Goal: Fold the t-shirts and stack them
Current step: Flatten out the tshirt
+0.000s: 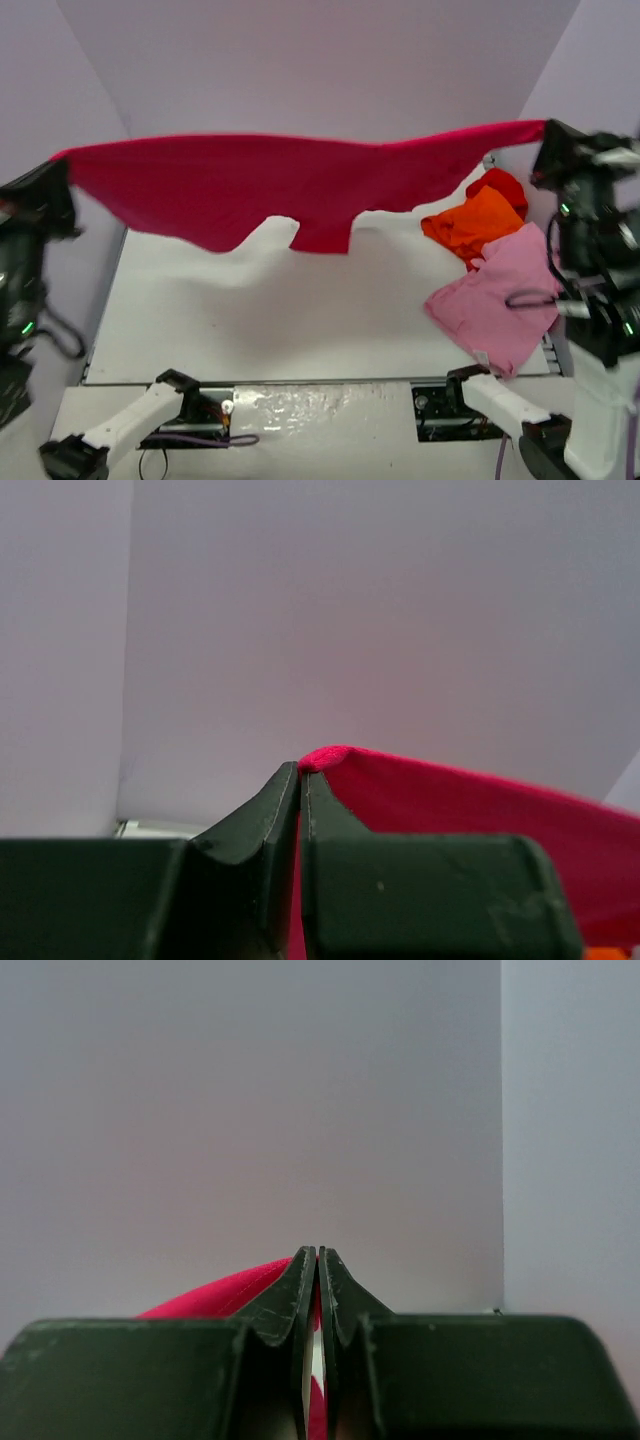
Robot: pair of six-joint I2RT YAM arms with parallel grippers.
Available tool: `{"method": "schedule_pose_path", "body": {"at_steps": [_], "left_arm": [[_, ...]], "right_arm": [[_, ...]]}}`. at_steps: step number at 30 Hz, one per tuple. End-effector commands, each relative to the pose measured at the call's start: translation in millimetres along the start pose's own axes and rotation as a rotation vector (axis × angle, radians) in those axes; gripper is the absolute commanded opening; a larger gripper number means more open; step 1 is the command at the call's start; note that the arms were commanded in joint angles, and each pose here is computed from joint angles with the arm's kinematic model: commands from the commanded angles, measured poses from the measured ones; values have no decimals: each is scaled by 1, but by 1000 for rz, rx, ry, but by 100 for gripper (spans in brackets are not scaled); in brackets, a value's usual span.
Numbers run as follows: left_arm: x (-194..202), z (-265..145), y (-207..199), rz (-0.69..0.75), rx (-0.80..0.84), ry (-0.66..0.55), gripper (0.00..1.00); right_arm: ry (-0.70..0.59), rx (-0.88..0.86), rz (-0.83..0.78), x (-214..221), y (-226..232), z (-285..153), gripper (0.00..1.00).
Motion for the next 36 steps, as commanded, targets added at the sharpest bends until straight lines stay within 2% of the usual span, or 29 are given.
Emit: {"method": "schedule_pose_path", "body": {"at_steps": [1,4,10,13,18,25,28,30,36], "left_arm": [[-15,-33,5,-15,42,-8,0],[-44,-71,10,-31,47,-86,0],[-71,-91,7,9,12,-128,0],[-73,-90,7,-2,2,-135,0],[-53,-61,9,17,-54,-55,0],[33,12,13,35,-164,161,0],[73,37,16,34,-201,230,0],[100,59,17,29,-235,264,0],[204,124,30,76,-325,437,0]], "right_arm": [[-18,22,30,-20,-7,-26,0],[-87,10,57,-53,-13,-58,0],[-147,6,70,-83,-16,-79,0],[-166,-9,77,-91,-14,-83,0],[-126,-5,51,-82,-11,-64,0],[4,13,7,-26,-4,-12,0],[112,25,-23,26,-2,18,0],[138,26,-24,49,1,37,0],[304,36,-76,155,9,111,0]]}}
Point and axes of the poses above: each gripper's point midway between its finger pads, its own z axis out along the fingers, its own y axis along the line the jaws close on, x = y × z, the point moved 8 cm from there along -z, back along the fingers, and after that the axes turned 1 degree about -z, right-handed, at the moved point
